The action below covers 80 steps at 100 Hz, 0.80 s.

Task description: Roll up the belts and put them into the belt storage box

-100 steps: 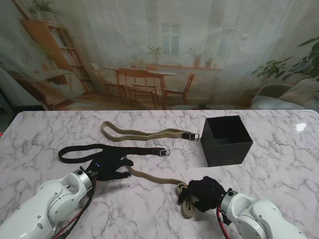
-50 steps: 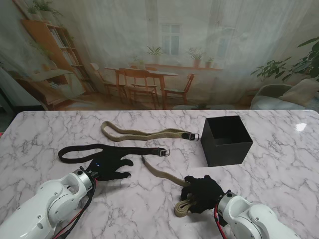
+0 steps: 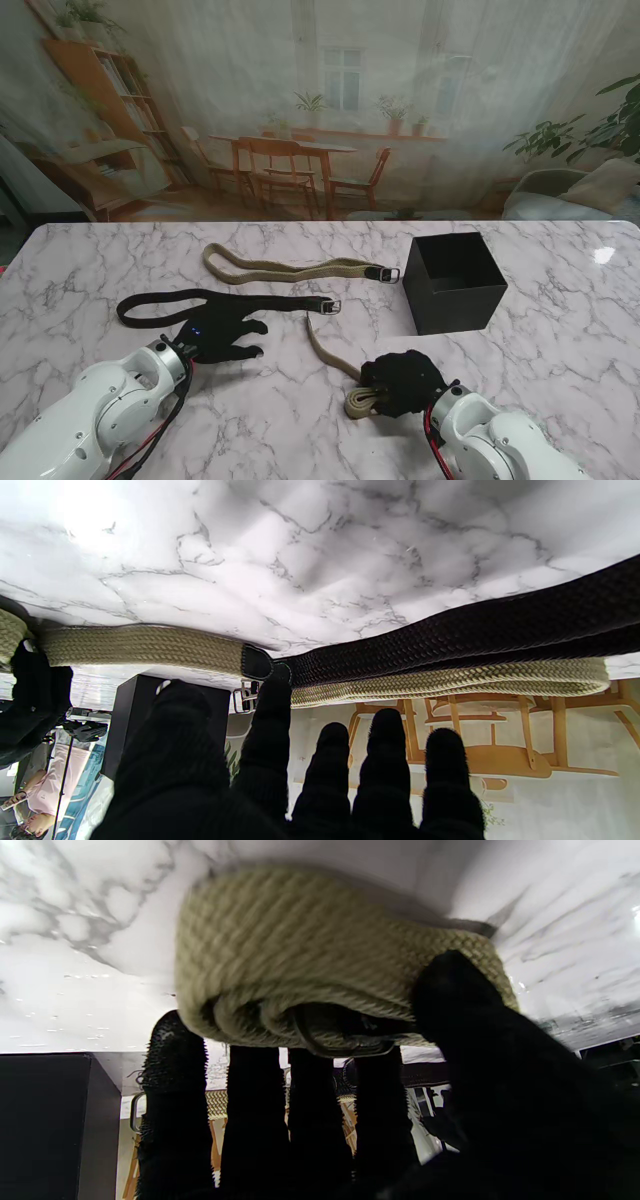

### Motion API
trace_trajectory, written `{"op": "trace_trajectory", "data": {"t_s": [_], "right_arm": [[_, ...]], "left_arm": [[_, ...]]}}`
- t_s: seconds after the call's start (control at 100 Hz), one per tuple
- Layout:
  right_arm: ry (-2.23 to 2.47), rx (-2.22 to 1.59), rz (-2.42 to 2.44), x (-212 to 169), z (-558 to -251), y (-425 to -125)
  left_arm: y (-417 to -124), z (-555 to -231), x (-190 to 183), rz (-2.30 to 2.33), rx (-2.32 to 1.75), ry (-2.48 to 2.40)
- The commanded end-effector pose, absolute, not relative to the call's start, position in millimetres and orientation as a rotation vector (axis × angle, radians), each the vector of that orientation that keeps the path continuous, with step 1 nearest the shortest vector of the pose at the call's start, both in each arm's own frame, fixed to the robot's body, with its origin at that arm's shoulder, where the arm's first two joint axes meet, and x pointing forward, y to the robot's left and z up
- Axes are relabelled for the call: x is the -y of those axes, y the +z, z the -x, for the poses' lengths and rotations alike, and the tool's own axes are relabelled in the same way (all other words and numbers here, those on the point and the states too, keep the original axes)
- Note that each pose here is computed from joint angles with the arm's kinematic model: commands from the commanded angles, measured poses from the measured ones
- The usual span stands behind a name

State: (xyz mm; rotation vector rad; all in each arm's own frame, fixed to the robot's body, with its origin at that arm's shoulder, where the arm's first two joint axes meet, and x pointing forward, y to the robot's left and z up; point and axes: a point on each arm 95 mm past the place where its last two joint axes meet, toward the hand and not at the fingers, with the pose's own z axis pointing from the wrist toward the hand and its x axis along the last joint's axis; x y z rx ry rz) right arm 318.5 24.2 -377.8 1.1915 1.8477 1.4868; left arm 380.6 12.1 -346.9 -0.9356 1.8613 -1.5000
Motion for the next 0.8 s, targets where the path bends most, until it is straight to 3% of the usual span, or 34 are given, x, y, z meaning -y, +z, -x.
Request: {"op": "trace_trajectory", "data": {"t_s": [0.0, 0.79], "right_arm": [[1.472, -1.869, -1.216, -24.0, -313.6, -389.7], [1.562, -1.827, -1.163, -25.2, -318.9, -392.5]], "left_arm": [[-349.3, -380.3, -11.0, 0.944, -1.88, -1.491], [-349.2, -380.5, -11.4, 0.941, -1.876, -1.493]]}}
